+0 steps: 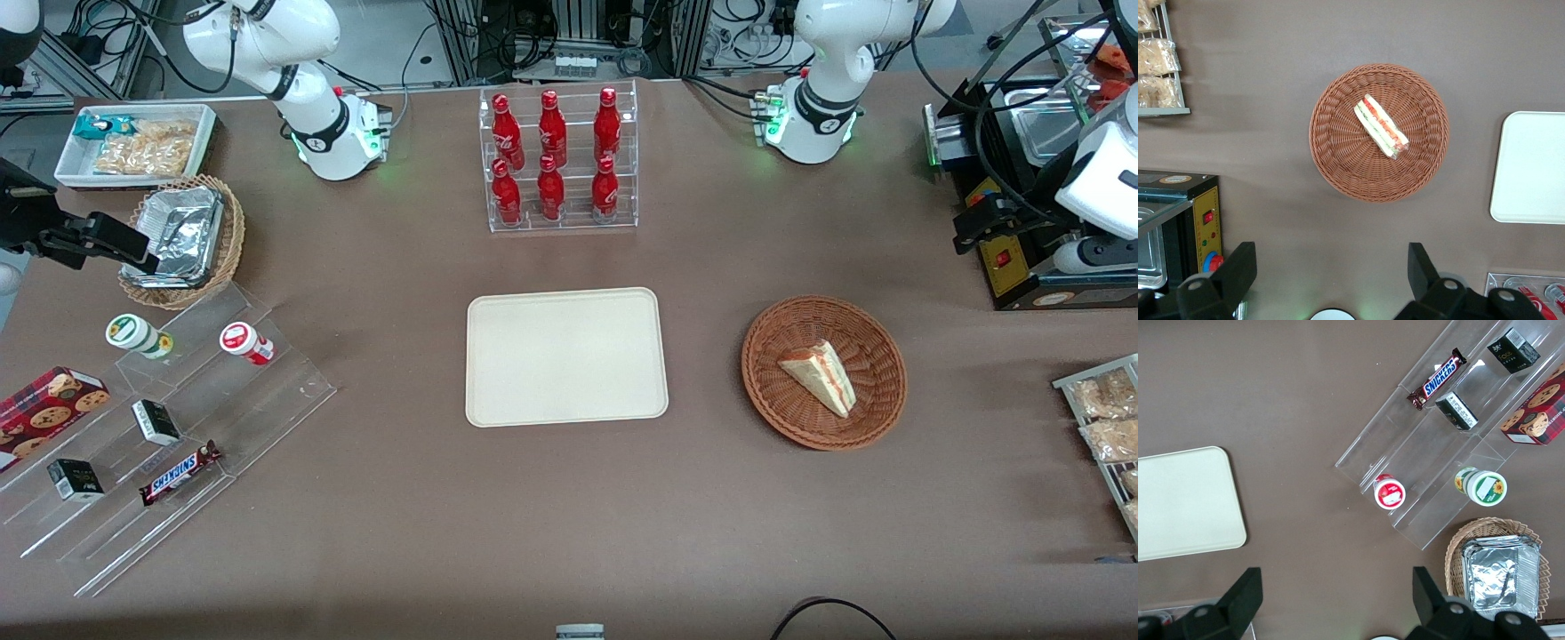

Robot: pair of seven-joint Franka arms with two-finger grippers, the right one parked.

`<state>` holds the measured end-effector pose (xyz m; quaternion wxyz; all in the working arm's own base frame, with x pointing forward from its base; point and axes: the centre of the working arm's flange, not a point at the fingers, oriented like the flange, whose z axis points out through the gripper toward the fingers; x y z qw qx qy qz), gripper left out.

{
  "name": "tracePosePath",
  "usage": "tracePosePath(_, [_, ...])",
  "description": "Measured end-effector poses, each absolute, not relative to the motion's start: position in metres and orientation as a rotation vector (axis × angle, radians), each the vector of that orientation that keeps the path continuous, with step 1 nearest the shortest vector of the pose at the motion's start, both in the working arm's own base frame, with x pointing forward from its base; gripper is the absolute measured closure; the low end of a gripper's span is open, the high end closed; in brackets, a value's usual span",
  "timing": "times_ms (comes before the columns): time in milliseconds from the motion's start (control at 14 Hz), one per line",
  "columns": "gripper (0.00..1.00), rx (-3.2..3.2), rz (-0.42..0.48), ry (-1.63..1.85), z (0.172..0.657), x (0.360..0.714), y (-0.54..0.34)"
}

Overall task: Place sandwich from basket to tray
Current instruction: 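Move the left gripper over the sandwich in the wicker basket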

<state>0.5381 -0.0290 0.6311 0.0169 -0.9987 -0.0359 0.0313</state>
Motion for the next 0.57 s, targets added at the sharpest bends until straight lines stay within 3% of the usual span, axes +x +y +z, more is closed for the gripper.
tracePosePath(357, [0.0,-3.101,0.136,-0.12,0.621,0.54,-0.026])
tracePosePath(571, [0.0,-3.095,0.228,-0.124,0.57,0.554,-0.028])
